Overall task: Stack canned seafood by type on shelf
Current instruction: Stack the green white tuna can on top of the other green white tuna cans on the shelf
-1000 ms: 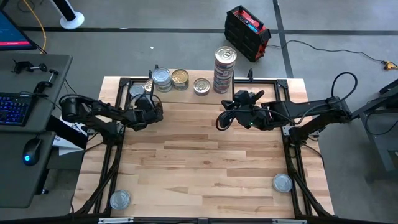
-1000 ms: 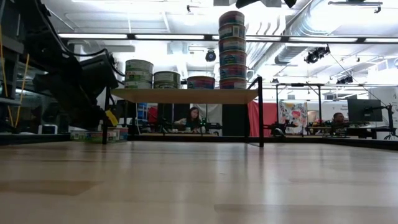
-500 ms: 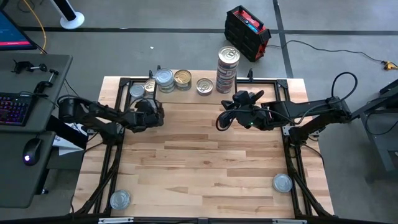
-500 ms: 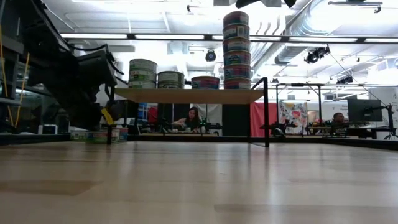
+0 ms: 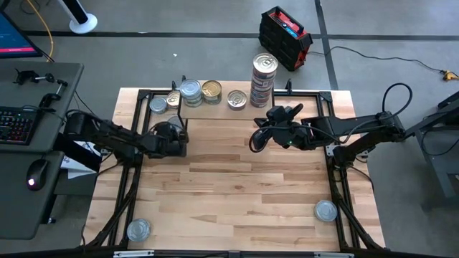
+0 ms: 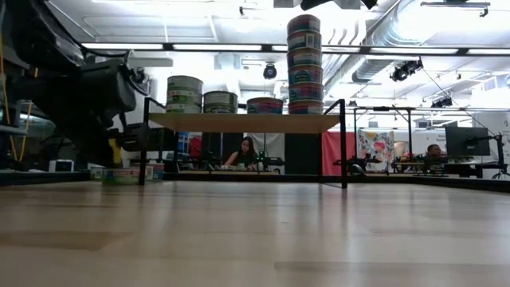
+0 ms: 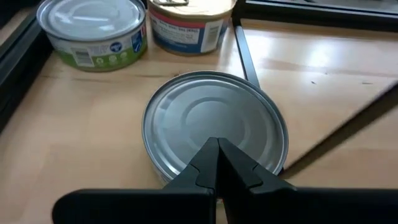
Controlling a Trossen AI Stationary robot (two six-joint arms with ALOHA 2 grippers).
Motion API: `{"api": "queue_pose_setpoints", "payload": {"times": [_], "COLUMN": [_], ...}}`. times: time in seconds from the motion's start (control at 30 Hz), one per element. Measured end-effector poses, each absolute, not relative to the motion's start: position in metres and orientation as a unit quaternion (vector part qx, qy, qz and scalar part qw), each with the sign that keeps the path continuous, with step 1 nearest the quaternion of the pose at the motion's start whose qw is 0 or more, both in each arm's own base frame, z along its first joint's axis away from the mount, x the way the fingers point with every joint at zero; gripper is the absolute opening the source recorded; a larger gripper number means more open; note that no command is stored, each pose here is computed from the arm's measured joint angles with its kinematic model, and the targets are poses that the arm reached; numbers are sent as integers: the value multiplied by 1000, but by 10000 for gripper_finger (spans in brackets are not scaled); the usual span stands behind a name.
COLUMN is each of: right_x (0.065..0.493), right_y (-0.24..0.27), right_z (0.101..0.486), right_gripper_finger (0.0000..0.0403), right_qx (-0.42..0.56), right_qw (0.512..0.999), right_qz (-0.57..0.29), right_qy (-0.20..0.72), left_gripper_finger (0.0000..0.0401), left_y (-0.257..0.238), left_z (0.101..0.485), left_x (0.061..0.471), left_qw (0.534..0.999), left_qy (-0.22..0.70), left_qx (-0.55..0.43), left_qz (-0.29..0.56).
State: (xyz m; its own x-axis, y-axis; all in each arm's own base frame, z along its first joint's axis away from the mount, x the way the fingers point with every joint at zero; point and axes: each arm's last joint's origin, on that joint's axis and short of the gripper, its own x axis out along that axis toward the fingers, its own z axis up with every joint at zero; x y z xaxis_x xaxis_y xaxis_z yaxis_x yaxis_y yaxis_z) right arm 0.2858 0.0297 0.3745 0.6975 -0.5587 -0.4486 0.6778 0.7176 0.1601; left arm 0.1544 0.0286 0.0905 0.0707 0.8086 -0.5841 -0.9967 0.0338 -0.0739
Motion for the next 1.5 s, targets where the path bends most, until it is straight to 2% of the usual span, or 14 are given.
{"api": "queue_pose_setpoints", "payload": {"times": [0.3,0.53,0.77,0.87,1.07,1.23,1.5], "right_x": [286,285,285,286,295,315,331], "right_y": [32,36,36,38,49,72,122], "right_z": [374,374,374,374,363,335,278], "right_gripper_finger": [0,0,0,0,0,0,0], "right_qx": [148,142,134,142,178,252,315], "right_qw": [912,914,916,922,928,894,822], "right_qz": [-331,-324,-321,-287,-147,-92,-126], "right_qy": [194,197,201,218,291,359,458], "left_gripper_finger": [0,0,0,0,0,0,0], "left_y": [0,-45,-81,-97,-116,-112,-111], "left_z": [93,106,110,112,121,122,121], "left_x": [157,173,167,167,188,214,274], "left_qw": [725,778,806,830,901,933,961], "left_qy": [189,244,277,290,301,282,257], "left_qx": [-259,-297,-316,-317,-246,-180,-84], "left_qz": [609,497,416,356,193,135,51]}}
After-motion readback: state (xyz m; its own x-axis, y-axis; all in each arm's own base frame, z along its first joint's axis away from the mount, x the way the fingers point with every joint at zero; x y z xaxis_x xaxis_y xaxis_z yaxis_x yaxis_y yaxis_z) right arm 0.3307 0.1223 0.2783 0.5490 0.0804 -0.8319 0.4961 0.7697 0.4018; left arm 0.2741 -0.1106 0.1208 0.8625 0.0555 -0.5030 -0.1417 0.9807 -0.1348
